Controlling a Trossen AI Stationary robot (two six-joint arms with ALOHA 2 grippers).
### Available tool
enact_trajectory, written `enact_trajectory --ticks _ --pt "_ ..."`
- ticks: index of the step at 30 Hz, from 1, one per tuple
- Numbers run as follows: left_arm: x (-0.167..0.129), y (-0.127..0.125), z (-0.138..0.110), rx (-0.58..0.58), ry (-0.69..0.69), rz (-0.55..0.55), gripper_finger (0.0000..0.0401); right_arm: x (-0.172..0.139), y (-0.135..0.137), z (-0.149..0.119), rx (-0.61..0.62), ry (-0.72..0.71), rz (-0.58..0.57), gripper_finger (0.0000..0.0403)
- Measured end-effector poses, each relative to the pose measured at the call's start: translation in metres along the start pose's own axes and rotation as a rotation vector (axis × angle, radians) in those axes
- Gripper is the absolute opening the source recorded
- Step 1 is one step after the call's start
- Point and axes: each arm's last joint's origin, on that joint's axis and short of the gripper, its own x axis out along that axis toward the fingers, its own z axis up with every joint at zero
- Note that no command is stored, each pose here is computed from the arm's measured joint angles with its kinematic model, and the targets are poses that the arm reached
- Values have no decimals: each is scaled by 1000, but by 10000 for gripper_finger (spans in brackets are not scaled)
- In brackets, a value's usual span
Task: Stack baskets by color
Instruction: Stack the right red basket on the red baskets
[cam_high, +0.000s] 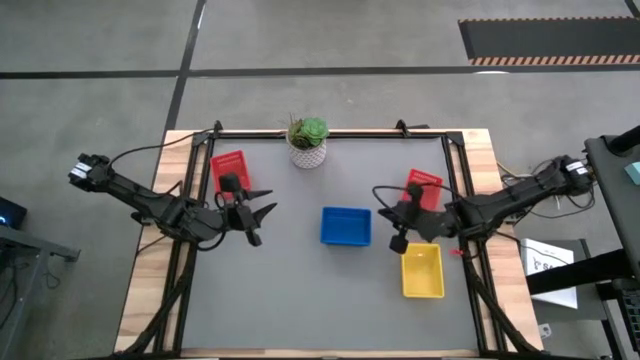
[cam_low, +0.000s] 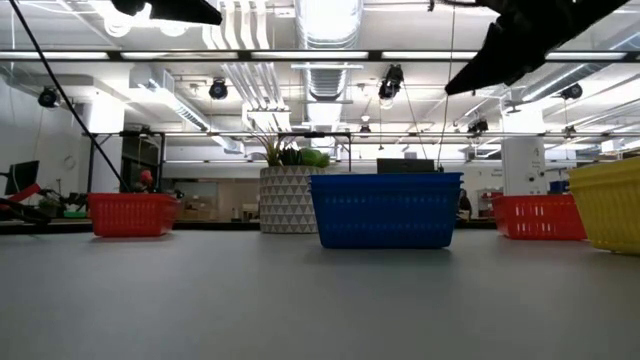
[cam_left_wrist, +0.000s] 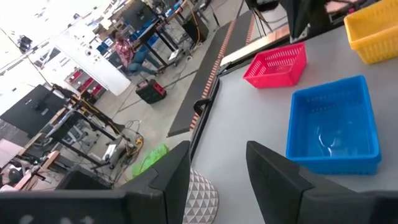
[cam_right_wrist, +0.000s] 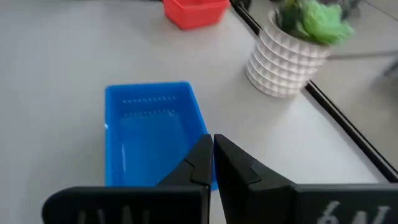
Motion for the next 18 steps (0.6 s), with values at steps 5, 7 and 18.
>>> enact_trajectory --ticks 5,7,18 --pt "0 1 3 -12 -22 8 141 1 -2 -6 0 -62 52 8" --pt "0 1 3 -13 -22 8 141 2 -2 -9 -1 -62 53 8" --pt "0 0 2 -12 -20 8 141 6 1 -15 -72 -68 77 8"
